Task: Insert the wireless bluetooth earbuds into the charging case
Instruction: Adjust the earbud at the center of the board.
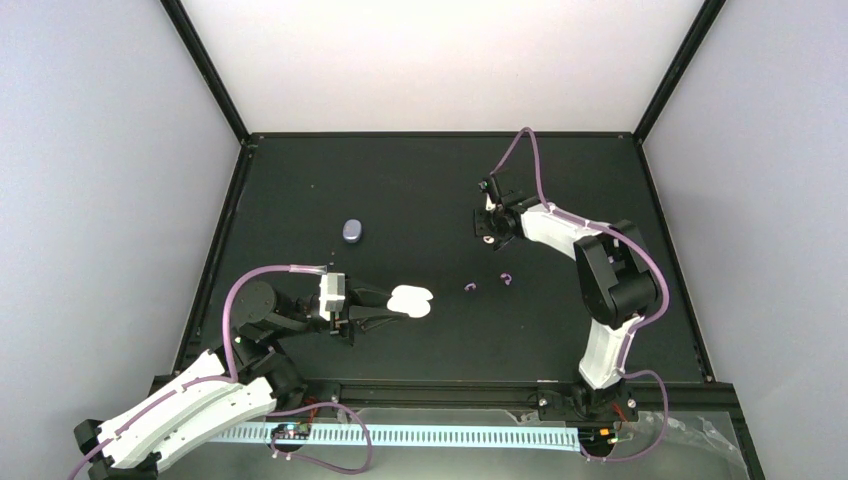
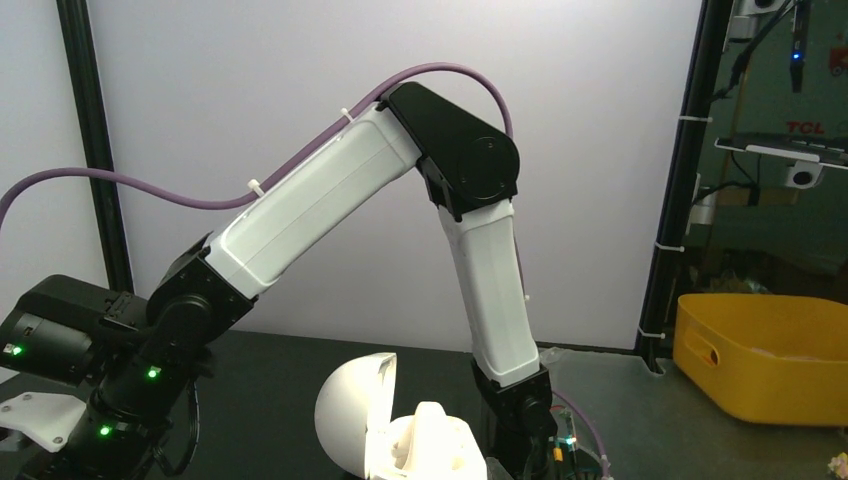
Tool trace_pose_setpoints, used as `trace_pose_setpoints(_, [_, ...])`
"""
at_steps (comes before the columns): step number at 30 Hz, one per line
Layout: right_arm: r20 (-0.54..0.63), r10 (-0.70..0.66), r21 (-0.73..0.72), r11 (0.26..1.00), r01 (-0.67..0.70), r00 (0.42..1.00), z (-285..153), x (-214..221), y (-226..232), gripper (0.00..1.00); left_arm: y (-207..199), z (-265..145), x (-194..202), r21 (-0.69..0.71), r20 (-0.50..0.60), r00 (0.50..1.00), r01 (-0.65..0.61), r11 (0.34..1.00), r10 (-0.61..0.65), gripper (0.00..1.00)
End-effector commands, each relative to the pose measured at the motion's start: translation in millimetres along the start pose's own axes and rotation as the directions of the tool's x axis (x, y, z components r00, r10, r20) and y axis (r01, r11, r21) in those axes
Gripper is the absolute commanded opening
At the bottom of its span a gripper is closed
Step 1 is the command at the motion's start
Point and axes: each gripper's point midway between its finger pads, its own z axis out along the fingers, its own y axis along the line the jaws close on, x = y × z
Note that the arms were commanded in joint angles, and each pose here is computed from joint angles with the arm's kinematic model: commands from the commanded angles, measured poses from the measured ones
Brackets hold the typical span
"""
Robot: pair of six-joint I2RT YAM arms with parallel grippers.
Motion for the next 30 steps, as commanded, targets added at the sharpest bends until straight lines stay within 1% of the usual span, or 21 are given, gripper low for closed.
trace_pose_setpoints(1, [-0.024,-0.024,-0.001,1.0,0.024,0.999,9.5,4.3,2.4,0.35,-3.1,0.3,-4.8,0.012,0.006,1.0,-0.018,1.0,0.017,0.02])
trace_pose_setpoints(13, [-0.044,-0.023,0.02,1.0,0.024,0.999,16.7,10.7,-2.5,0.33,-2.7,0.1,-4.2,0.01,0.006,1.0,-0.016,1.0,0.016,0.01])
trace_pose_setpoints(22, [-0.035,-0.031,0.109,0.993,0.035,0.999,16.5,10.0,-19.2,0.32,-2.1,-0.2,-4.3,0.005,0.007,1.0,-0.017,1.0,0.017,0.01])
trace_pose_setpoints(30, [-0.031,-0.039,0.152,0.987,0.043,0.999,16.7,9.7,-27.3,0.31,-2.1,-0.4,-4.2,0.005,0.007,1.0,-0.016,1.0,0.016,0.02])
